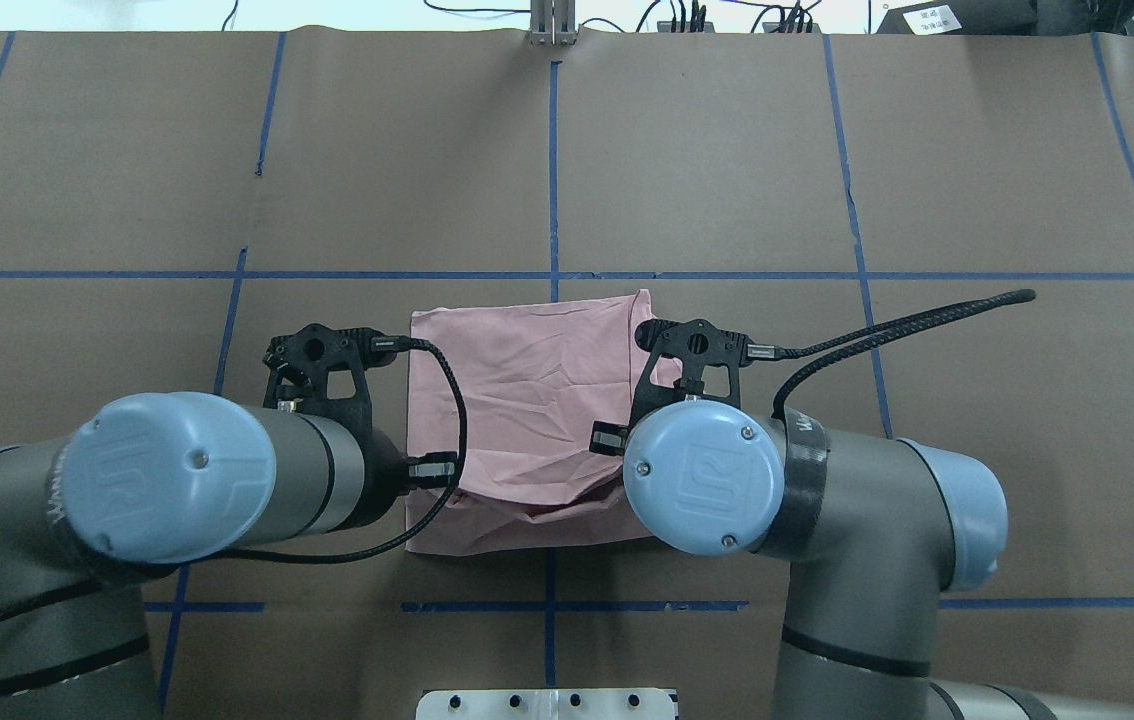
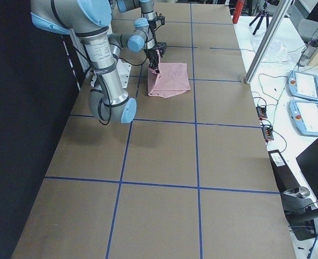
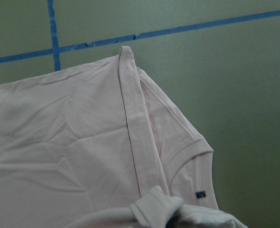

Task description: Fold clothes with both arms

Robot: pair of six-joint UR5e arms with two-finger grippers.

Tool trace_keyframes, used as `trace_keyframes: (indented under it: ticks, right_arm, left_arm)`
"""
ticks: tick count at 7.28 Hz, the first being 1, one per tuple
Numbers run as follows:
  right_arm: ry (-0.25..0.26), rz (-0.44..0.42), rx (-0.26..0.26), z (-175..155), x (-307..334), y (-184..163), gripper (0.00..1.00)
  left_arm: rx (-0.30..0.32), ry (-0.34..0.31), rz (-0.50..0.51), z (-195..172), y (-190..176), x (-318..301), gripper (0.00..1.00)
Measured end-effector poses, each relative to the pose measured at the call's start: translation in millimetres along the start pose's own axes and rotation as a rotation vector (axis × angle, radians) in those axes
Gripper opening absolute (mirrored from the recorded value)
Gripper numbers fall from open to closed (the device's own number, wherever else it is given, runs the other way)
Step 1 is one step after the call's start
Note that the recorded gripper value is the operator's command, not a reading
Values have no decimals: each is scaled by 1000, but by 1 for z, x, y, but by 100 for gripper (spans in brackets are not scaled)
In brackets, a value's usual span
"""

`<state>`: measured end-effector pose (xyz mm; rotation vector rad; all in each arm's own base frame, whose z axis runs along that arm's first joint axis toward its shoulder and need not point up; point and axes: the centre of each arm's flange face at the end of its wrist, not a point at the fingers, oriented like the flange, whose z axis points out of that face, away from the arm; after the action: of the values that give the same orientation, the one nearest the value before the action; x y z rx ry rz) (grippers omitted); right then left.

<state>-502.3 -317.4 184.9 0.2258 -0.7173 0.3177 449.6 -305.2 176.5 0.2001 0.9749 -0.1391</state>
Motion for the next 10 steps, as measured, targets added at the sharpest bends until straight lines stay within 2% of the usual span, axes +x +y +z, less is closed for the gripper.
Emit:
trace_keyframes:
  ticks: [1,2,3,4,6,8,10]
  right_arm:
    - [7,3,22,20,-4,-18,0]
    - [15,4,40,37,-11,-36,98]
    - [37,-9,55,57,-24,-59,100]
    - [57,-29,65,78,-40,-87,100]
    - [19,-63,29,99,-61,-156,100]
    - [-17,-105,-38,94,-48,-204,100]
    - [-36,-146,-78,86,-23,-241,100]
  left_arm:
    - [33,-9,4,23,-25,-2,0]
    - [65,-17,11,46,-53,-3,95]
    - [102,-35,28,69,-88,-3,100]
    - [130,-61,73,90,-130,-5,100]
    - [131,-76,183,106,-200,-26,100]
    - [117,-61,241,97,-217,-36,100]
    - [105,-33,306,70,-213,-58,100]
